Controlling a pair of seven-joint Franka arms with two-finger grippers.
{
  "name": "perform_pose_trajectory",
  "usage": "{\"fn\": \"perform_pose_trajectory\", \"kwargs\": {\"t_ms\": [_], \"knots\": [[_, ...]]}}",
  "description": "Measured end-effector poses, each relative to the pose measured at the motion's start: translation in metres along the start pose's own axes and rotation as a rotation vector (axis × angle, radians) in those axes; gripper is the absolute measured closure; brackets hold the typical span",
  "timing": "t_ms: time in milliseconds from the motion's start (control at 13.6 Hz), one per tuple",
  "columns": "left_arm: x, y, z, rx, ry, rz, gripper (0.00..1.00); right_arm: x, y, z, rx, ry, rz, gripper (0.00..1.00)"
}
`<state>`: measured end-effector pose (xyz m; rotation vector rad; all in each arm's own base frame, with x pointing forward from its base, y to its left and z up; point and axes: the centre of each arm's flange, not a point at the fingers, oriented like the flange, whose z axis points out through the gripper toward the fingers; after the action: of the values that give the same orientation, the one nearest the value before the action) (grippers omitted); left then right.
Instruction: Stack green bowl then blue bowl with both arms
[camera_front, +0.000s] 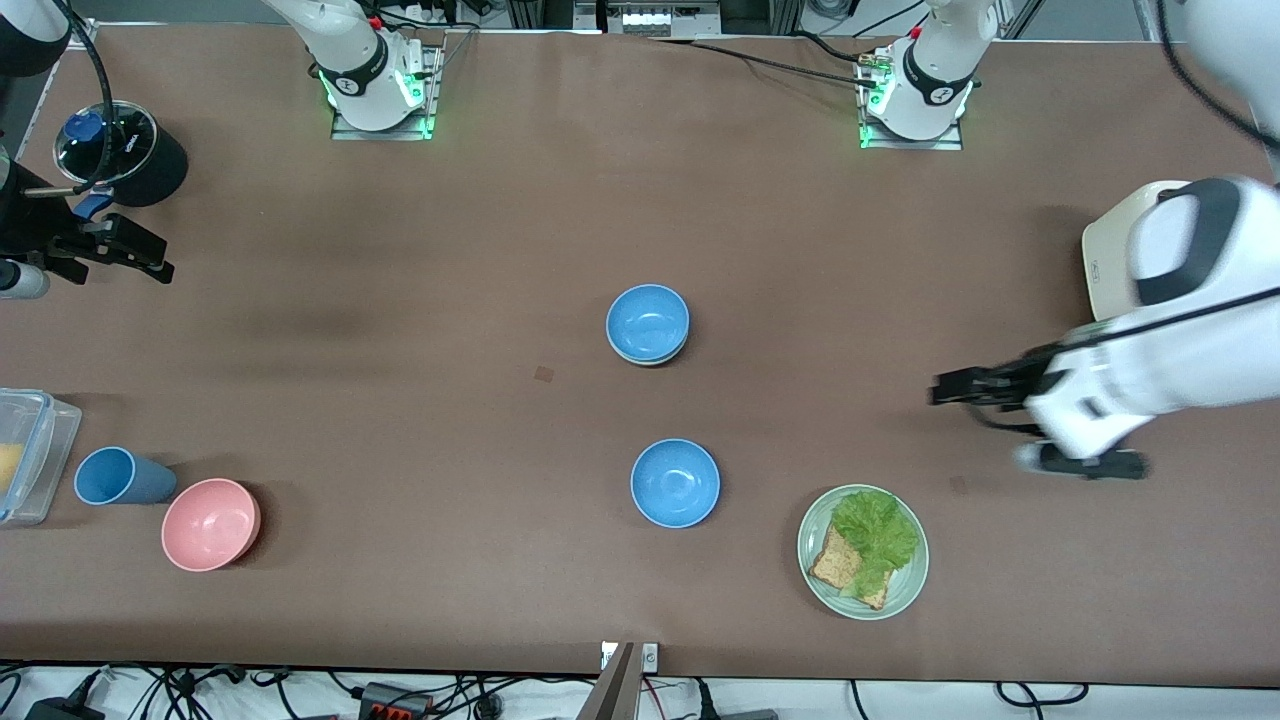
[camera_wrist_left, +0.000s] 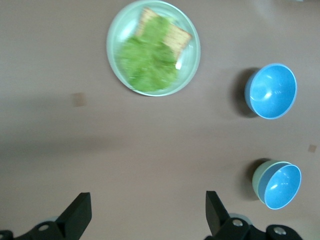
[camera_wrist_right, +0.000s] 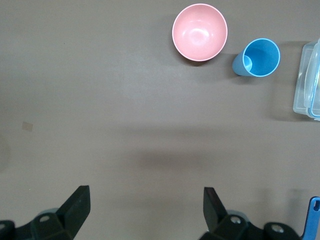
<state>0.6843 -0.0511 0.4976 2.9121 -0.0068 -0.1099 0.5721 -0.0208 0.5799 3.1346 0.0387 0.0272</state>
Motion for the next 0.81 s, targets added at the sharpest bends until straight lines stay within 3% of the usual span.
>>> {"fn": "perform_pose_trajectory", "kwargs": {"t_ms": [220, 441, 808], "knots": [[-0.024, -0.052, -0.044, 0.106, 0.038, 0.038, 0.0, 0.0, 0.001, 0.0, 0.0, 0.0, 0.002, 0.0], [-0.051, -0.048, -0.063, 0.223, 0.01, 0.025, 0.0, 0.0, 0.001, 0.0, 0.0, 0.0, 0.0, 0.0], [-0.061, -0.029, -0.062, 0.242, -0.014, 0.043, 0.0, 0.0, 0.001, 0.0, 0.0, 0.0, -0.003, 0.0]]}}
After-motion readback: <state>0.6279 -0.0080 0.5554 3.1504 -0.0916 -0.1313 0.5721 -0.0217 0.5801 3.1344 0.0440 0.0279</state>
